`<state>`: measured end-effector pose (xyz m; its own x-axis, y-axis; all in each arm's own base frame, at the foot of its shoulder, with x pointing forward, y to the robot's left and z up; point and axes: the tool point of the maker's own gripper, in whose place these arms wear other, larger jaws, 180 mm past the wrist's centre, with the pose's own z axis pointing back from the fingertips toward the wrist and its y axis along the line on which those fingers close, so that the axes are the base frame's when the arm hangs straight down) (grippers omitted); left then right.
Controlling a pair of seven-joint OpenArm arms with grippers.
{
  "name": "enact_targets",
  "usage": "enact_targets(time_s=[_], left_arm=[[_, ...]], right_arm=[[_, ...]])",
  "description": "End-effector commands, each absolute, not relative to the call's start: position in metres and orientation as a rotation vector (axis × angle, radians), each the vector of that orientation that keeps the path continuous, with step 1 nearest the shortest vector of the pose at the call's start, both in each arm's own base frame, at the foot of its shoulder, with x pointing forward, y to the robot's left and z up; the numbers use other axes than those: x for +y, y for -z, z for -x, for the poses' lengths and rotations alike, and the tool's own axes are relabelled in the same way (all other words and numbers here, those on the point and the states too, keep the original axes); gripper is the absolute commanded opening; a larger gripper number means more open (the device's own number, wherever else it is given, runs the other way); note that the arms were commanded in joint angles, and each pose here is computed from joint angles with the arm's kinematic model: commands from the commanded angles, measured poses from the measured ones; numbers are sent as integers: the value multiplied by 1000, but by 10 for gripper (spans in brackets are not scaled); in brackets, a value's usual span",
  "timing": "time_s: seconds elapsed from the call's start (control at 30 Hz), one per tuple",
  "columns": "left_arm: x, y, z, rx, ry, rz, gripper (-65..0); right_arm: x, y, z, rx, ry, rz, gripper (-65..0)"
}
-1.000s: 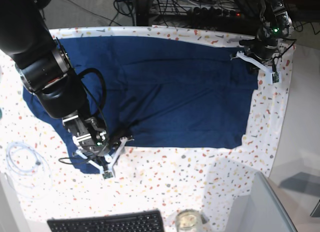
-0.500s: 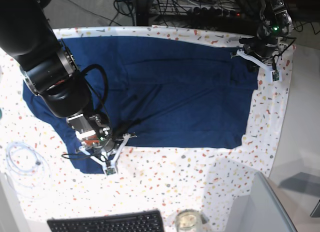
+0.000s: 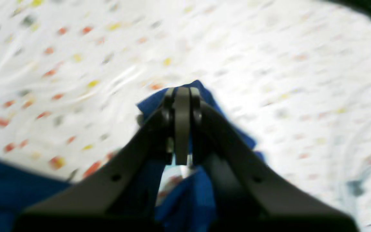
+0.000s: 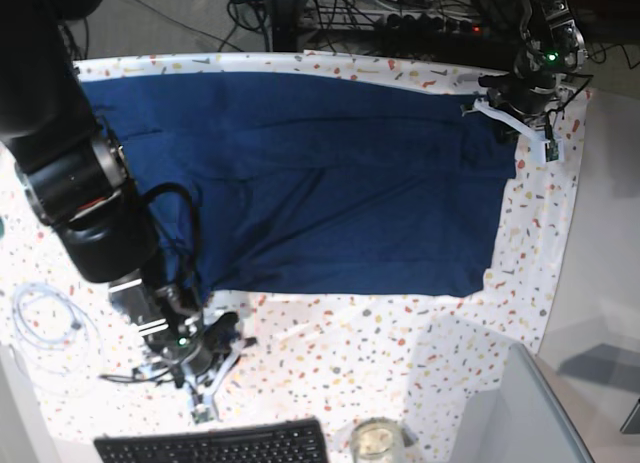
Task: Layout the t-shirt on the table in an organized manner, then fold the t-shirt properly
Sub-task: 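Pull the held shirt edge outward with the right gripper to unfold it, then move both grippers to the shirt's hem corners and grasp them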
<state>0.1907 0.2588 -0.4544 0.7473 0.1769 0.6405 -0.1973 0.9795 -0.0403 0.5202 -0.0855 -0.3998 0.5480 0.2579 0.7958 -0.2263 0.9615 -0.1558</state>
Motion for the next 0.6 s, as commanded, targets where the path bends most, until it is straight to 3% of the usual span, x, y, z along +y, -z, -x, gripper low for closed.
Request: enact_targets(time_s=[0.0,0.33,0.4,0.5,0.53,0.57], left_arm=[[262,444,-198,-739,-194,-39,-650],[262,434,-205,-768,-182,-45,-650],[262,424,-211,-798,-170,-52,-650],[262,413,-218,-829,-160,-57,-650],[262,412,-219,-831,-157,-60,-650],[262,412,-220,-833,-155,-62,-650]], right_arm=[[-82,356,-549,-1057,-288,36,-648],[-131,275,-594,-1252,-235,112,-618],[-137,269,-596,-1268,-191,99,-504],[-150,287,-589,-1150,-136,99,-231],[-157,296,-585,-1098,-124,105,-203],[-171,304,-579,-1048,-111,124,-213]])
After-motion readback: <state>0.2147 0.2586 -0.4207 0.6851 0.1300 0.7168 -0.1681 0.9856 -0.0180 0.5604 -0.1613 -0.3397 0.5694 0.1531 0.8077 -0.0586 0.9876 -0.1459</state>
